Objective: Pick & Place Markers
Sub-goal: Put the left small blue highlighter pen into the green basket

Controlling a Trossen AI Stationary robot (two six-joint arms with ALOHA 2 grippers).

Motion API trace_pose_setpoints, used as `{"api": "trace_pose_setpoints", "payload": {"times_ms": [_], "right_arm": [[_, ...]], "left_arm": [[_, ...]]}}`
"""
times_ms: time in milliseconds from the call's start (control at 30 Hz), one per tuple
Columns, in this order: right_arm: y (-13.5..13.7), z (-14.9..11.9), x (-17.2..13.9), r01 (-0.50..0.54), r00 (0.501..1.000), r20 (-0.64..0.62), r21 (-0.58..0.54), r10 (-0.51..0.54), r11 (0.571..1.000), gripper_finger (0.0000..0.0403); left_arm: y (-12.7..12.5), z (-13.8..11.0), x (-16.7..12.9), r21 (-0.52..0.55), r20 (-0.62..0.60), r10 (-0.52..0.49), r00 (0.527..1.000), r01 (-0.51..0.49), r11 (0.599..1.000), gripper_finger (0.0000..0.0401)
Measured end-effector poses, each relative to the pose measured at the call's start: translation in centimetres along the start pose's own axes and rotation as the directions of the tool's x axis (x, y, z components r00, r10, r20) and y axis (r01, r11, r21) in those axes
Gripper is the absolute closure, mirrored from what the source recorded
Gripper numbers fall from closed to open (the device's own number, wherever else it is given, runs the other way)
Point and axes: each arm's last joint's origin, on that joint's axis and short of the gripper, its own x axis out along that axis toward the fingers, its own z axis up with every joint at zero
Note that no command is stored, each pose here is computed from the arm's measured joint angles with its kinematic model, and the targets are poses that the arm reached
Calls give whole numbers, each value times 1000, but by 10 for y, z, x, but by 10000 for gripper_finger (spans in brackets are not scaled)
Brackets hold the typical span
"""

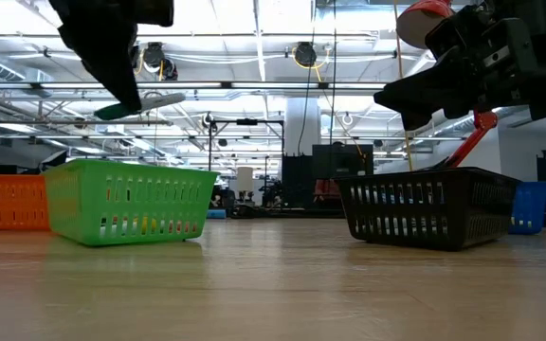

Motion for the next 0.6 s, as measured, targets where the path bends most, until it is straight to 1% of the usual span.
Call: {"api": "trace_pose_setpoints", "payload": {"times_ms": [67, 167, 300, 467, 600], "right_arm": [[0, 0, 0, 0, 1000, 0, 0, 0, 1000, 310], [0, 0, 0, 0, 1000, 0, 0, 0, 1000, 310], [0, 0, 0, 0, 1000, 0, 0, 0, 1000, 310], [0, 0, 0, 0, 1000, 0, 0, 0, 1000, 310], [0, 0, 0, 0, 1000, 0, 0, 0, 1000, 310]], "left_arm": [[-1, 1, 4, 35, 10, -57, 998, 57, 998, 362], [-1, 0, 11, 67, 17, -98, 995, 97, 993, 362], [-1, -5, 18, 105, 9, -109, 994, 107, 989, 362], [-4, -16, 25, 212, -6, -116, 993, 115, 971, 358], [-5, -16, 25, 193, -5, -136, 991, 135, 972, 362]]}}
